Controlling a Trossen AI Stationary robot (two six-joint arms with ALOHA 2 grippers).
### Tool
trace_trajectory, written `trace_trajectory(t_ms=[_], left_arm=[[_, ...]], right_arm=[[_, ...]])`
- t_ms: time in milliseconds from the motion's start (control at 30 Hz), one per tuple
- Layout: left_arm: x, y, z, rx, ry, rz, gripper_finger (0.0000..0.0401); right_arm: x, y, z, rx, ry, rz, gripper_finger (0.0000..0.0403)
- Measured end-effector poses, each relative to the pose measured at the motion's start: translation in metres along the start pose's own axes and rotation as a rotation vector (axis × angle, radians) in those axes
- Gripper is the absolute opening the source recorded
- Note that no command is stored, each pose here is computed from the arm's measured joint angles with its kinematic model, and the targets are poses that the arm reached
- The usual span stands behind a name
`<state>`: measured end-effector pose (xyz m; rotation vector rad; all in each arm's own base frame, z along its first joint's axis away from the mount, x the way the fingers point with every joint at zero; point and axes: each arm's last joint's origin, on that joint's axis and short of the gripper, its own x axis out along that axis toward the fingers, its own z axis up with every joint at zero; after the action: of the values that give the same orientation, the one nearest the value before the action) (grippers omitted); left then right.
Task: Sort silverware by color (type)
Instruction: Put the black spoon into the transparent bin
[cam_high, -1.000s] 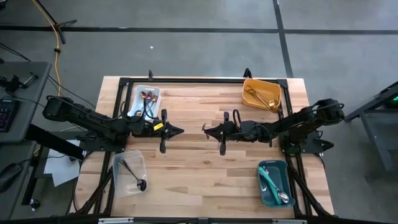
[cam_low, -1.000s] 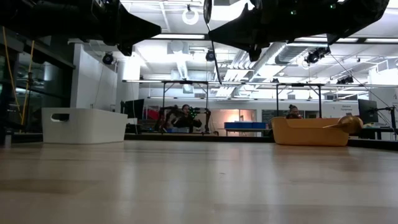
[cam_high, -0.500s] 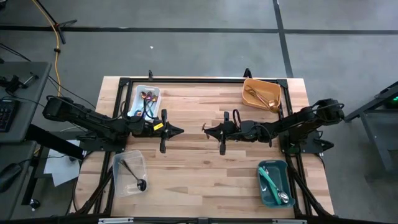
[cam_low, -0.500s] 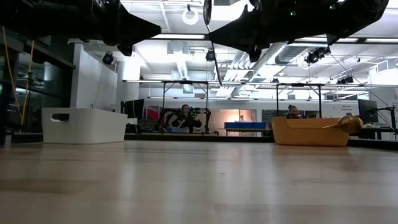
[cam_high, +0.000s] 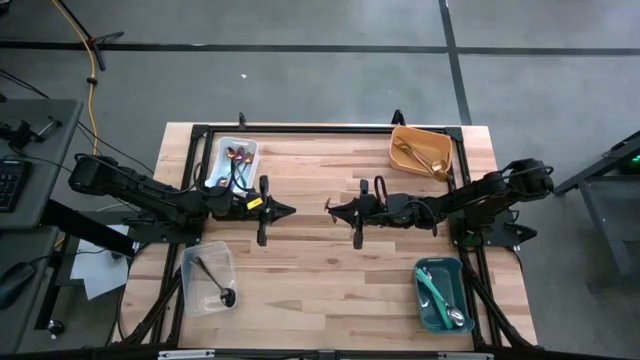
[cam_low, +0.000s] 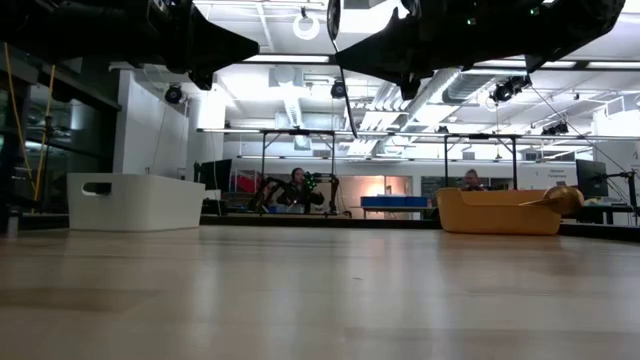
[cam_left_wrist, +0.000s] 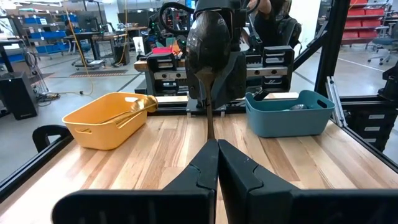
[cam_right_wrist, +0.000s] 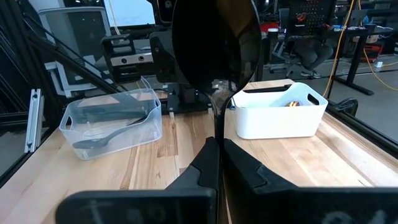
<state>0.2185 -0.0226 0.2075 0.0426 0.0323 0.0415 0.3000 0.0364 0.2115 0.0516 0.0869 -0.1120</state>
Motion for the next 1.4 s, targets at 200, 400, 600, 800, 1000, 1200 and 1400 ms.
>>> trace_trajectory(t_ms=[200,400,600,800,1000,1200,1400], left_arm=[[0.0,0.0,0.0,0.0,0.001,0.001,0.0003],[0.0,0.0,0.0,0.0,0.002,0.001,0.0003],[0.007,-0.001,-0.01,-0.017,0.052,0.0,0.0016],[0.031,-0.003,-0.017,-0.064,0.084,-0.036,0.0085],[0.07,-0.008,-0.027,-0.095,0.088,-0.04,0.0159],[0.107,-0.01,-0.033,-0.12,0.043,-0.026,0.0187],[0.125,-0.013,-0.041,-0.117,0.06,-0.025,0.0187]], right_arm=[[0.0,0.0,0.0,0.0,0.0,0.004,0.0],[0.0,0.001,0.0,0.003,0.001,0.023,0.0],[0.0,0.001,0.0,0.01,0.001,0.025,0.0],[0.0,0.001,0.001,0.015,-0.013,0.026,0.0],[0.0,0.001,0.002,0.016,-0.017,0.027,0.0],[0.0,0.001,0.002,0.025,-0.015,0.046,0.0],[0.0,0.002,0.002,0.035,-0.012,0.057,0.0]])
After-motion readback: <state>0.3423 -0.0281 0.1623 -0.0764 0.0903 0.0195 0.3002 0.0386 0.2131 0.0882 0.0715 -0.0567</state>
